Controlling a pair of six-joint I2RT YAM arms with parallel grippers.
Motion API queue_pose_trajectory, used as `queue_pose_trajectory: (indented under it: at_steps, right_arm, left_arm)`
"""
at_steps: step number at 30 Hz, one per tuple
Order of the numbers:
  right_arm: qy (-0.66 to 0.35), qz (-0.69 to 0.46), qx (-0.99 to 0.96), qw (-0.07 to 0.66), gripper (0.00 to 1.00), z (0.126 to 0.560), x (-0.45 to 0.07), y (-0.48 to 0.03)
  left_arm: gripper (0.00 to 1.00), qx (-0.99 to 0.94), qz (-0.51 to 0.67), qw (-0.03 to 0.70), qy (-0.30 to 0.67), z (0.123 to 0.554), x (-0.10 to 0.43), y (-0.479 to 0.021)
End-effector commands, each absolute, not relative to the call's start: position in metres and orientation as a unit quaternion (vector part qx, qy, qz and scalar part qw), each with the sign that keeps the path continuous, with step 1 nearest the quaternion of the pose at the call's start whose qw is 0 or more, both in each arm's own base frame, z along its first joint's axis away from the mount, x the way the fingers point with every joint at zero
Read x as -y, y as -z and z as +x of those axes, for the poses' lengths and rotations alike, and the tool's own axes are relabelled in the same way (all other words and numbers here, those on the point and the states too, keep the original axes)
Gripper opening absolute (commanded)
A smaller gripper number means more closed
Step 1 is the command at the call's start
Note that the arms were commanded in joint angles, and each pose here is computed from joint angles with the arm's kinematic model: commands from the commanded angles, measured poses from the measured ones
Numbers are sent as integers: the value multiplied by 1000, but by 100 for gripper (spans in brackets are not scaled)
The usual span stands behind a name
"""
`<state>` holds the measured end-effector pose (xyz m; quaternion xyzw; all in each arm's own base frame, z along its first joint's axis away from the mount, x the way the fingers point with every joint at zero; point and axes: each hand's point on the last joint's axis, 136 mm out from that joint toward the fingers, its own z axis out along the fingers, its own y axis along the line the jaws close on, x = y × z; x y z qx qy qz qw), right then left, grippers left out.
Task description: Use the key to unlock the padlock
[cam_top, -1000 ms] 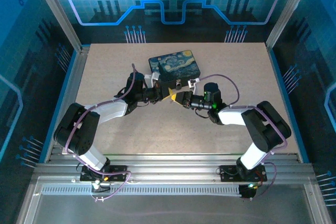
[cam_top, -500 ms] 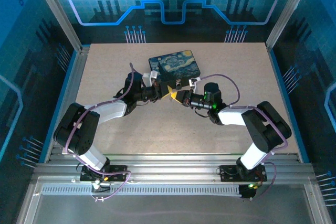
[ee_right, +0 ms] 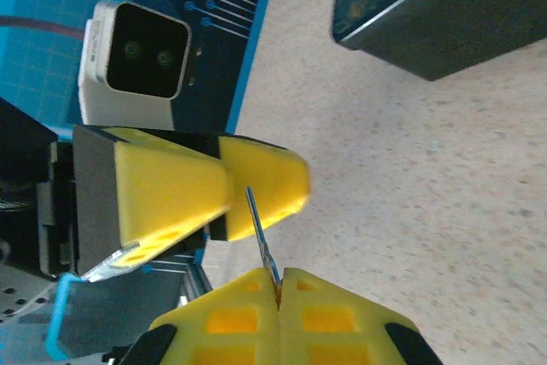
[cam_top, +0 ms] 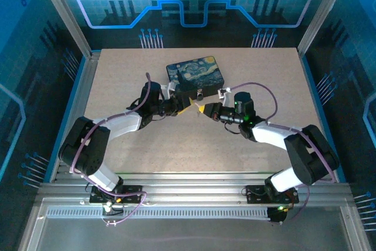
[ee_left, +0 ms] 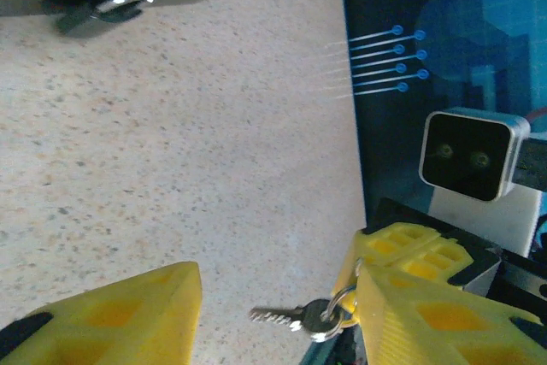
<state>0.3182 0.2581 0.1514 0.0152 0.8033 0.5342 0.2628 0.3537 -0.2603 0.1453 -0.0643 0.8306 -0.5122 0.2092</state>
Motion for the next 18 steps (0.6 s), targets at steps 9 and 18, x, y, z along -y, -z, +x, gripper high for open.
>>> queue_pose_trajectory:
  at_steps: [9,18]
  right_arm:
    - [-454,19,-845,281,0,310,-195,-132]
    - [-423,28,-865,269,0,306,-158,-124]
  left_arm:
    - [59,-897,-71,252,356,378,264,-116]
    - [63,-934,-88,273,213,430,285,-77]
